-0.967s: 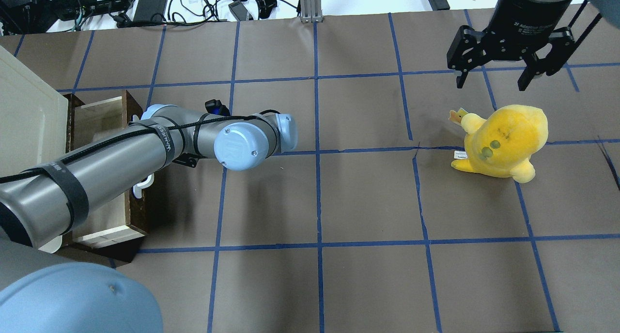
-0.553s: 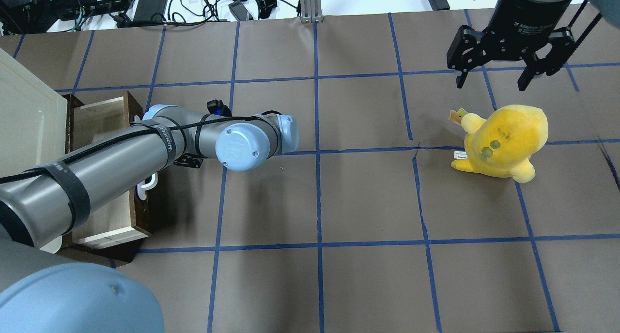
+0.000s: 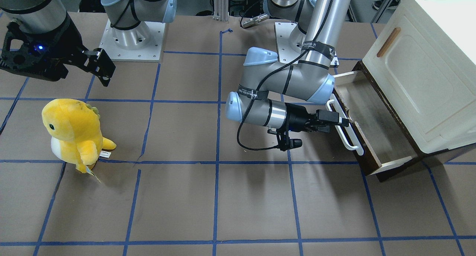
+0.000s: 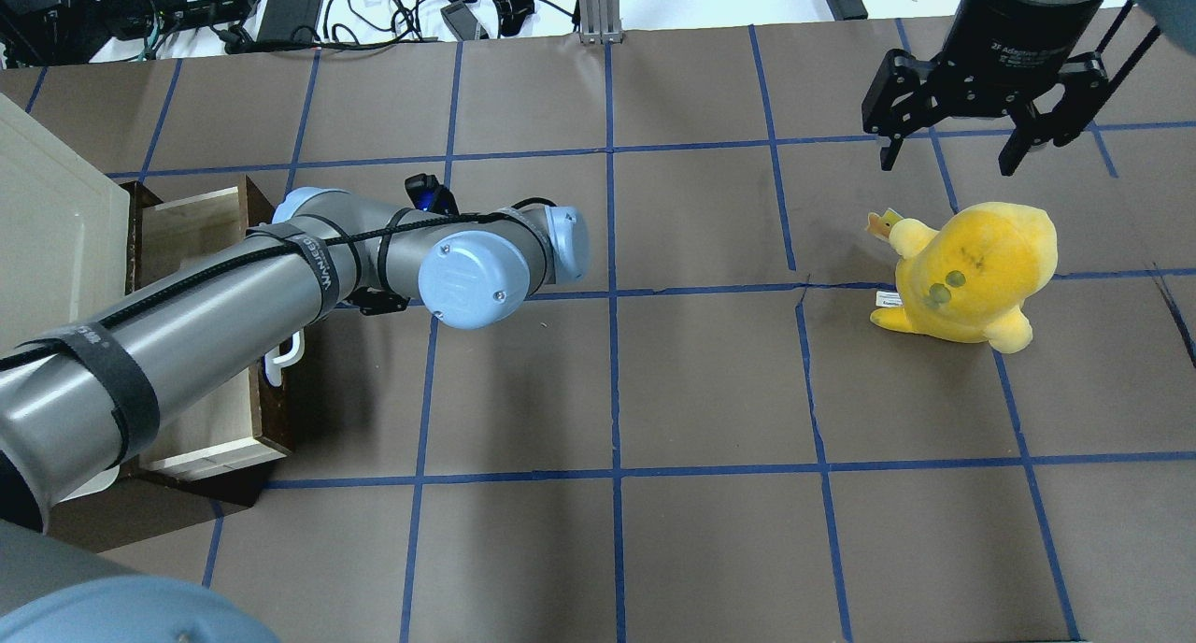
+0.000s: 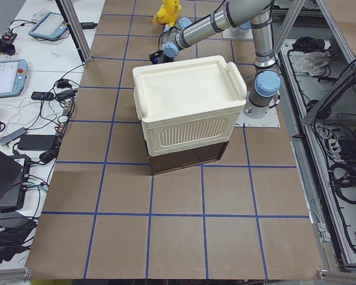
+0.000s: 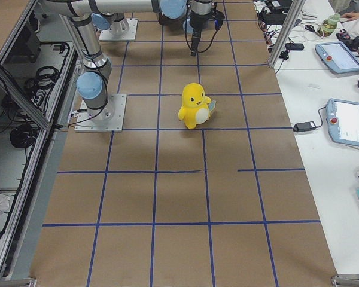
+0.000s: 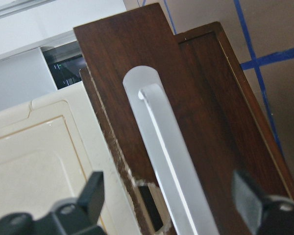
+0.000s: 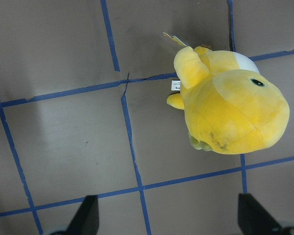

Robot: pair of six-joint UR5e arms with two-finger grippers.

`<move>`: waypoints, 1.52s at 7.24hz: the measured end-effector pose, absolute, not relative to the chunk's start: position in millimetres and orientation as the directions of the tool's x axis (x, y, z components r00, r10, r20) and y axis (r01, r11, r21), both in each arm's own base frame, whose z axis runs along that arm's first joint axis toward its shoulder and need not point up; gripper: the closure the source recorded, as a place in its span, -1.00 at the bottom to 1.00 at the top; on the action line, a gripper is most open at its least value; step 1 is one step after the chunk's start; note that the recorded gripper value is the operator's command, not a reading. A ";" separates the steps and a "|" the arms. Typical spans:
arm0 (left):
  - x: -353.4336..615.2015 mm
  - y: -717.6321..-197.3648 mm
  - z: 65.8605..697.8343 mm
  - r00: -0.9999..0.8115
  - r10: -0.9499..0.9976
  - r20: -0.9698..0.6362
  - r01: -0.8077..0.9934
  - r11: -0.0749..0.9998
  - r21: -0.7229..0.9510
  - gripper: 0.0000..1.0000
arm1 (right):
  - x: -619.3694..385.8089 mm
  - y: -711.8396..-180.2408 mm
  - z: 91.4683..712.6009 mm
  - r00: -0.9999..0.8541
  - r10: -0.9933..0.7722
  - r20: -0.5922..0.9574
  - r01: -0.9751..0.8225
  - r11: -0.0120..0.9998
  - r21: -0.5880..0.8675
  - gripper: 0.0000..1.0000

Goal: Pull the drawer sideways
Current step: 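Open the left gripper and lift it off the handle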

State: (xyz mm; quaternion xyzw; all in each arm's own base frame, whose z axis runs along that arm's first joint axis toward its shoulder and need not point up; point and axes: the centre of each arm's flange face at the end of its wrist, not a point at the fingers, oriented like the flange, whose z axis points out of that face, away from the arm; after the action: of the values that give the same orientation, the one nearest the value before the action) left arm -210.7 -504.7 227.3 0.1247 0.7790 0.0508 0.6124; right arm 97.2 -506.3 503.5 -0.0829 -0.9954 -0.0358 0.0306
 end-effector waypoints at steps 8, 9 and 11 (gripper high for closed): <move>-204.9 -502.1 469.4 -0.951 -0.178 -0.253 -0.193 0.981 0.035 -1.00 | 97.4 -506.3 503.5 -0.984 0.163 0.067 0.167 0.984 0.066 -1.00; -191.2 -504.1 481.5 -0.967 -0.208 -0.149 -0.216 0.976 0.039 -1.00 | 97.3 -506.3 503.5 -0.984 0.163 0.067 0.167 0.984 0.066 -1.00; -169.9 -508.0 499.4 -0.986 -0.162 -0.025 -0.163 0.986 0.032 -1.00 | 97.4 -506.3 503.4 -0.984 0.163 0.067 0.167 0.984 0.066 -1.00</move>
State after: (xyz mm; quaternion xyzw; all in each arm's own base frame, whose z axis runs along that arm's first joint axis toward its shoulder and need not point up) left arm -169.9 -508.0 499.4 -0.0815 0.9965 0.0170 0.0113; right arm 97.4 -506.3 503.4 -0.0828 -0.9954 -0.0359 0.0306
